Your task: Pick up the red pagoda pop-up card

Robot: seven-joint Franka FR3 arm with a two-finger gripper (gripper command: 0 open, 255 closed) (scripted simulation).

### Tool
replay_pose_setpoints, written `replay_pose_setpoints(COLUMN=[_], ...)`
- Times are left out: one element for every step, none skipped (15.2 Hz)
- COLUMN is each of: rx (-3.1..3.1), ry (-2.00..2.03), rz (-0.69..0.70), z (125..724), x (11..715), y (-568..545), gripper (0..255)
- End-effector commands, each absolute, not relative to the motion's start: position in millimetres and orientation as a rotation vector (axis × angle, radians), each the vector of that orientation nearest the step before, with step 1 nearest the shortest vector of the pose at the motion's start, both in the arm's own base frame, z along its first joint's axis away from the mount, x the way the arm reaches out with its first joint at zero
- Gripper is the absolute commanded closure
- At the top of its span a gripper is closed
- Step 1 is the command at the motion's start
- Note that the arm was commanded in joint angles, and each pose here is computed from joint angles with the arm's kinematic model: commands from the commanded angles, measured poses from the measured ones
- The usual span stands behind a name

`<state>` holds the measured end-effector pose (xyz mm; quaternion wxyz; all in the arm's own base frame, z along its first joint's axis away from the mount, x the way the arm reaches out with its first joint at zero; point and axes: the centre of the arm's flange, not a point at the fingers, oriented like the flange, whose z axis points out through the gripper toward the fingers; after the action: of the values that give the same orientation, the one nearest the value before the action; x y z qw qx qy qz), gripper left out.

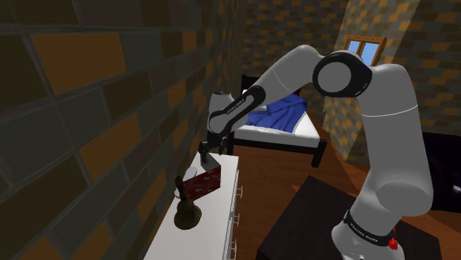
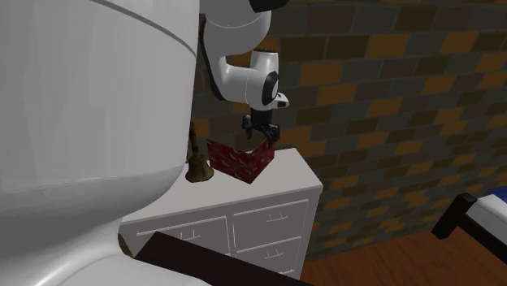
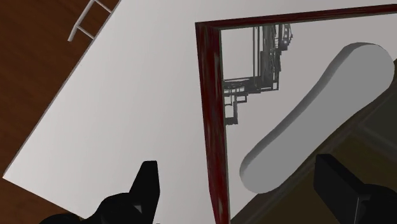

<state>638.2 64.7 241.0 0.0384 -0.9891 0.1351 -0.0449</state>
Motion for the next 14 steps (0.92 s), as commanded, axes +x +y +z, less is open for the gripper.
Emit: replay_pose_setpoints(rx=[-3.033,-3.033,-3.033,-3.033,-3.033,-3.034,-3.034,-3.034,-3.034,-3.034,-3.034,-3.034,-3.034,-3.034], ry=[0.414,0.414,0.414,0.414,0.414,0.414,0.414,0.414,0.414,0.414,0.414,0.414,0.414,0.414], rz=[-0.138,-0.138,-0.138,-0.138,-0.138,-0.138,-0.138,-0.138,-0.138,-0.138,-0.138,-0.138,-0.138,-0.138], z=[231,226,221,218,218,217,218,218,218,218,218,218,218,218], x=[638,638,638,638,638,638,638,638,638,638,638,638,638,638], y=[65,65,65,65,65,66,66,66,66,66,66,66,66,66], gripper=[0,0,0,0,0,255,255,255,255,255,255,255,255,255])
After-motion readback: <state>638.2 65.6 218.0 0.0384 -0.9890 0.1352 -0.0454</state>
